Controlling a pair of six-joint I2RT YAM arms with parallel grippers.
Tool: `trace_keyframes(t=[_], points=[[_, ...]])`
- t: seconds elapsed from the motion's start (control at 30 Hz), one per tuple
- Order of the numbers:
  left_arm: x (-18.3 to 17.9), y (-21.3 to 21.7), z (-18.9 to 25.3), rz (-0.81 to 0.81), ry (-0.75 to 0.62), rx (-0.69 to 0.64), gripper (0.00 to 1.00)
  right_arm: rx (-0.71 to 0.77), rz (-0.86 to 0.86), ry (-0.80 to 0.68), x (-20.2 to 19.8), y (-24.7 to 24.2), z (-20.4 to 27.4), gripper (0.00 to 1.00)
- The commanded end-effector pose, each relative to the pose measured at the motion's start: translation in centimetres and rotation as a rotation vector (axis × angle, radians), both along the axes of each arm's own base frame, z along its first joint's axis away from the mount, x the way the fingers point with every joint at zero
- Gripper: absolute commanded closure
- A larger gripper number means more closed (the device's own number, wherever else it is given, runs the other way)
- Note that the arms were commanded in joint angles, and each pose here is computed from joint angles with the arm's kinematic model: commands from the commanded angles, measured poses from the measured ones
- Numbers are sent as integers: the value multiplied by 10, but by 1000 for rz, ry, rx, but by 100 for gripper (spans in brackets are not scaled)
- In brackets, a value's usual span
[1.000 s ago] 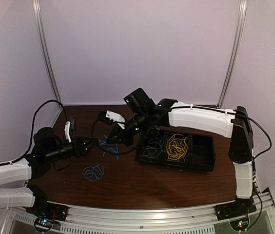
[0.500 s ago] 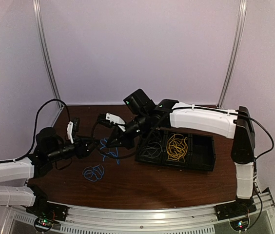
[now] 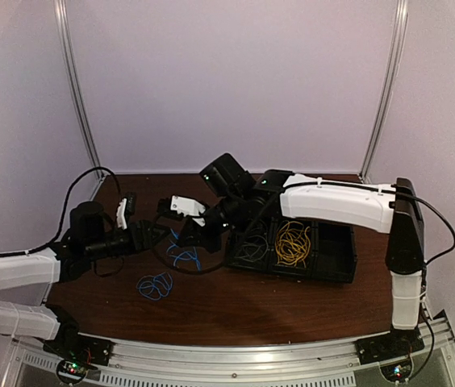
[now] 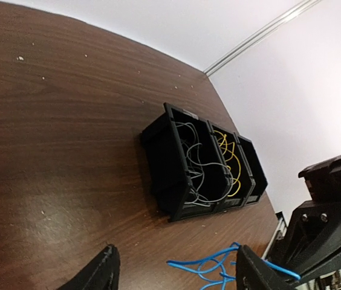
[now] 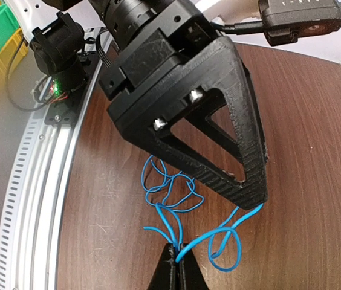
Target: Untangle the cables
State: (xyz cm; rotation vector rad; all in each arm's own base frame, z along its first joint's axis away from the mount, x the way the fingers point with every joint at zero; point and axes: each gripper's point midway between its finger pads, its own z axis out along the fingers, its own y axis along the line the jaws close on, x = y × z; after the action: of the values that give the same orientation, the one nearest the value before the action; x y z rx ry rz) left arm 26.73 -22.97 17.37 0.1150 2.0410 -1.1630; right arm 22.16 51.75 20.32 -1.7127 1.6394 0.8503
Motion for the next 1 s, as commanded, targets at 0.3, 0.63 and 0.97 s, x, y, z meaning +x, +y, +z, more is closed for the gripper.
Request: trace_keyframes(t=[0.3, 0.63, 0.97], points=[[-12, -16, 15, -69, 149, -195, 35, -15, -52, -148, 8, -7, 15, 100], [-13, -5, 27, -10, 147, -208, 28, -65, -80, -210, 17, -13, 4, 100], [-9, -12, -1, 3, 282, -228, 32, -71, -69, -237, 12, -8, 6, 100]])
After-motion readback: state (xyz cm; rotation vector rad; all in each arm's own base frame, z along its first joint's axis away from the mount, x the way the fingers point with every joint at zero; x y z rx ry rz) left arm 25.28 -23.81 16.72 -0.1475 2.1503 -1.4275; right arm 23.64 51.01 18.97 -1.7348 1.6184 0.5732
